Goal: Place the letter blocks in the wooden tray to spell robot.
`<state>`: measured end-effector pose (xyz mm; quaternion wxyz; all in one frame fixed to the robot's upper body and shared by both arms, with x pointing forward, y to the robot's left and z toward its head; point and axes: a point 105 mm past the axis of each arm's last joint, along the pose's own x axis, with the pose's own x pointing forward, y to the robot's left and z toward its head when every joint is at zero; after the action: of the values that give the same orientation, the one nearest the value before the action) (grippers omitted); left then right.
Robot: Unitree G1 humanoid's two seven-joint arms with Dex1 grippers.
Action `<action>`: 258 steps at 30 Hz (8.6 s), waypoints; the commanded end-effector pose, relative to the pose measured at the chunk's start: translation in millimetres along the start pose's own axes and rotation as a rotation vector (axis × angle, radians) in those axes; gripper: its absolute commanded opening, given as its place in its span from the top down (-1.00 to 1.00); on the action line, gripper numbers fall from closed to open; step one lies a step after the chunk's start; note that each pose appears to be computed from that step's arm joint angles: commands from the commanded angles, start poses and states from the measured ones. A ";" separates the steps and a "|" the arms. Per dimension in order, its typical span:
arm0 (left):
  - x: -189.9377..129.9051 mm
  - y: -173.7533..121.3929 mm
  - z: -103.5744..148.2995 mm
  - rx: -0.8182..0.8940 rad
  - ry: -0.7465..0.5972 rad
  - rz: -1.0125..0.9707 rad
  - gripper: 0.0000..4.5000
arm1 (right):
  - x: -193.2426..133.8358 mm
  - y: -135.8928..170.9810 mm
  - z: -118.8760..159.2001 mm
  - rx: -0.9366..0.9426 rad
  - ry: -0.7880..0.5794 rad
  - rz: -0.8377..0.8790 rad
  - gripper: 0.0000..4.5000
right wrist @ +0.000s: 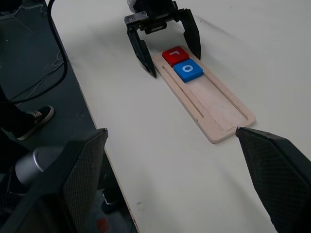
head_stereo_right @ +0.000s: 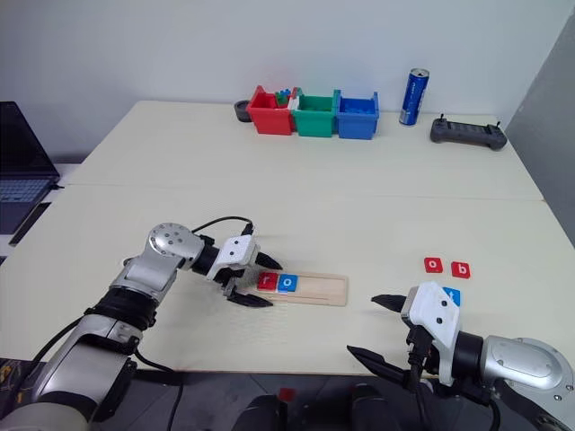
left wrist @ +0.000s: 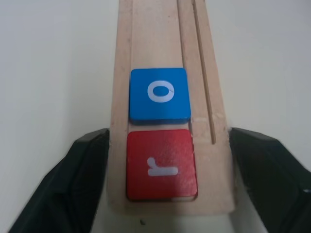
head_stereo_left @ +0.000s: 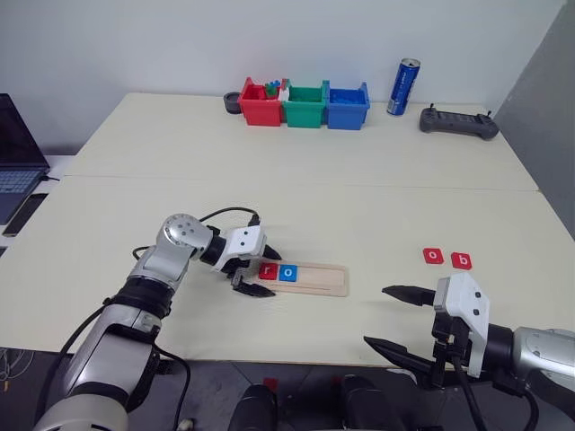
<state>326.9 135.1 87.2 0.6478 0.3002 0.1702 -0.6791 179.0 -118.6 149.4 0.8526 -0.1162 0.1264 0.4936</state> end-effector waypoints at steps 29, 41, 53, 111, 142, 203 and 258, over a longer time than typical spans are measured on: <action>-87.2 -49.0 14.2 -0.122 -0.172 0.340 -0.98 | -33.6 -88.1 -0.9 0.101 -0.216 -0.677 -1.00; -84.1 -85.2 24.5 -0.171 -0.251 0.345 -0.98 | -56.4 -132.7 -37.2 0.228 -0.084 -1.056 -1.00; -79.8 -86.3 29.2 -0.162 -0.238 0.353 -0.98 | -57.5 -108.3 -52.3 0.335 0.080 -0.991 -1.00; -65.3 -73.2 40.9 -0.112 -0.244 0.326 -1.00 | -49.6 -176.8 -48.1 0.277 0.078 -1.074 0.35; -88.0 -84.7 12.0 -0.158 -0.167 0.384 -1.00 | 31.5 -78.4 -35.7 0.469 -0.051 -0.857 -0.98; -88.9 -67.2 13.4 -0.124 -0.139 0.473 -1.00 | 147.4 -50.0 11.4 -0.417 0.164 0.242 0.35; -101.8 -78.1 -14.1 -0.142 -0.074 0.471 -1.00 | 143.9 -58.9 -2.7 -0.524 0.268 0.217 0.98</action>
<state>250.4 229.6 119.5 0.8123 0.2486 0.1376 -0.5093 298.3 -35.9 96.7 0.7152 -0.3721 0.1345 0.5761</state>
